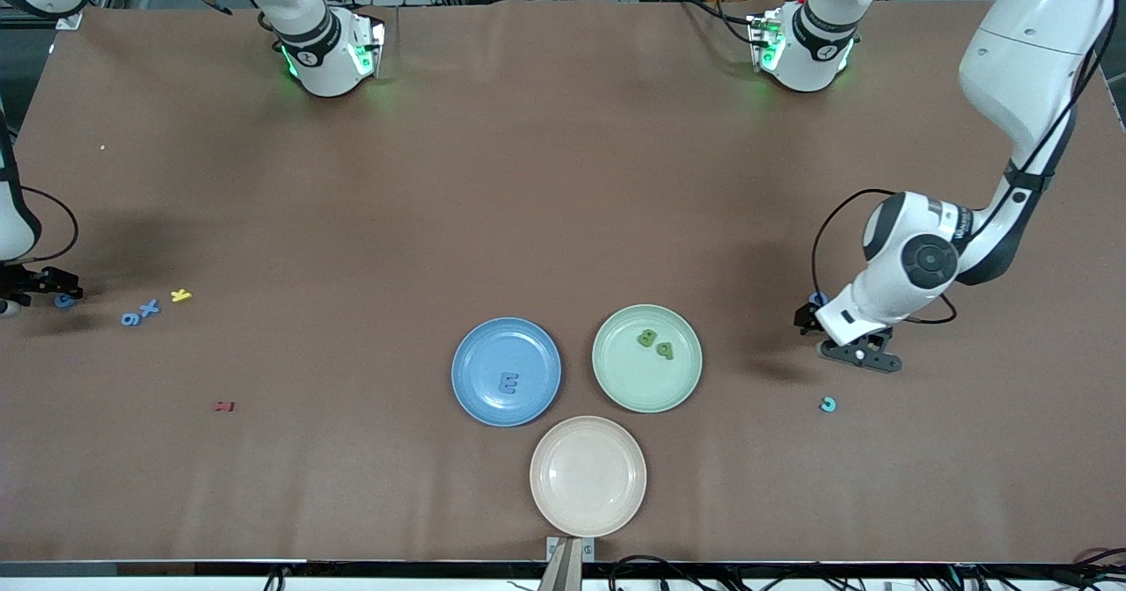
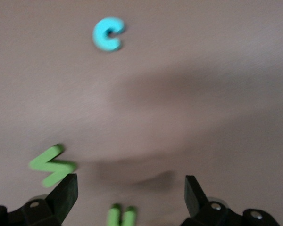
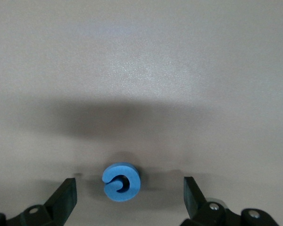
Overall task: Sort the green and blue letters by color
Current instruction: 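Drop B on green plate with the left gripper while the right gripper grasps e, then move e to blue plate with the right gripper while the left gripper grasps u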
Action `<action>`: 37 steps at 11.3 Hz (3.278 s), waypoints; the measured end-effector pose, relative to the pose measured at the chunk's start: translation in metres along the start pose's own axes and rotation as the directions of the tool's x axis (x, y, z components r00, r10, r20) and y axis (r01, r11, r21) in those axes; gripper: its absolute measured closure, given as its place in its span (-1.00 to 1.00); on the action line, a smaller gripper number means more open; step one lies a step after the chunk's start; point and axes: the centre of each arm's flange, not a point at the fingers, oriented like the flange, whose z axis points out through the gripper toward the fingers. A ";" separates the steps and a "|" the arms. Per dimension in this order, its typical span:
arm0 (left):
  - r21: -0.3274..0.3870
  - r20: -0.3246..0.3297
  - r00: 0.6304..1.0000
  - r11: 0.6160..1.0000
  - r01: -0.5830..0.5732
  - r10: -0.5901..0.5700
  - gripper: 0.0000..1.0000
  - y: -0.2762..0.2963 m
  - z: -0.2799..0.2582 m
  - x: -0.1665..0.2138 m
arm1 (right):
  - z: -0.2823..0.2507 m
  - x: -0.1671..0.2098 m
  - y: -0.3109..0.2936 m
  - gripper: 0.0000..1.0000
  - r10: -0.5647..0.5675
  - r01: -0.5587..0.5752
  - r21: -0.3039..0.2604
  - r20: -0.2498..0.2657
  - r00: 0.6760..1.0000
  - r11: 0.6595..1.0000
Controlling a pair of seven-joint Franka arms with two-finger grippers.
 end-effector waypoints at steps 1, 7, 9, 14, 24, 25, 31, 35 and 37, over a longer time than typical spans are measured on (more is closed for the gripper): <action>-0.003 0.003 1.000 1.000 0.002 -0.002 -1.00 -0.016 0.003 -0.007 | 0.001 0.001 -0.001 -1.00 0.001 -0.001 0.001 0.000 1.000 1.000; -0.001 0.031 0.999 1.000 0.026 -0.026 -1.00 -0.046 0.006 -0.032 | 0.003 0.001 -0.002 -0.96 0.008 -0.008 0.005 0.001 1.000 1.000; -0.005 0.042 0.999 1.000 0.023 -0.022 -1.00 -0.047 0.010 -0.038 | 0.004 0.000 -0.002 -0.74 0.009 -0.009 0.006 0.003 1.000 1.000; -0.015 0.044 0.999 1.000 0.008 -0.007 -1.00 -0.037 0.011 -0.038 | -0.001 -0.001 0.001 0.30 0.013 -0.013 0.005 0.002 1.000 1.000; -0.021 0.050 0.999 1.000 0.003 -0.002 -0.95 -0.033 0.013 -0.041 | -0.087 0.185 -0.201 0.30 0.032 -0.028 0.235 -0.012 0.999 0.971; -0.021 0.050 0.999 1.000 0.003 -0.002 -0.91 -0.033 0.013 -0.041 | -0.093 0.207 -0.240 0.30 0.090 -0.091 0.237 0.016 0.996 0.967; -0.024 0.050 0.999 1.000 0.002 -0.001 -0.52 -0.031 0.014 -0.043 | -0.113 0.271 -0.445 0.30 0.429 -0.452 0.192 0.148 0.891 0.871; -0.024 0.048 0.999 0.999 0.022 -0.021 -0.42 -0.029 0.014 -0.043 | -0.126 0.278 -0.592 0.30 0.597 -0.624 0.140 0.191 0.779 0.769; -0.026 0.046 0.998 0.999 0.044 -0.043 -0.24 -0.022 0.012 -0.041 | -0.139 0.277 -0.652 0.30 0.659 -0.684 0.132 0.190 0.728 0.717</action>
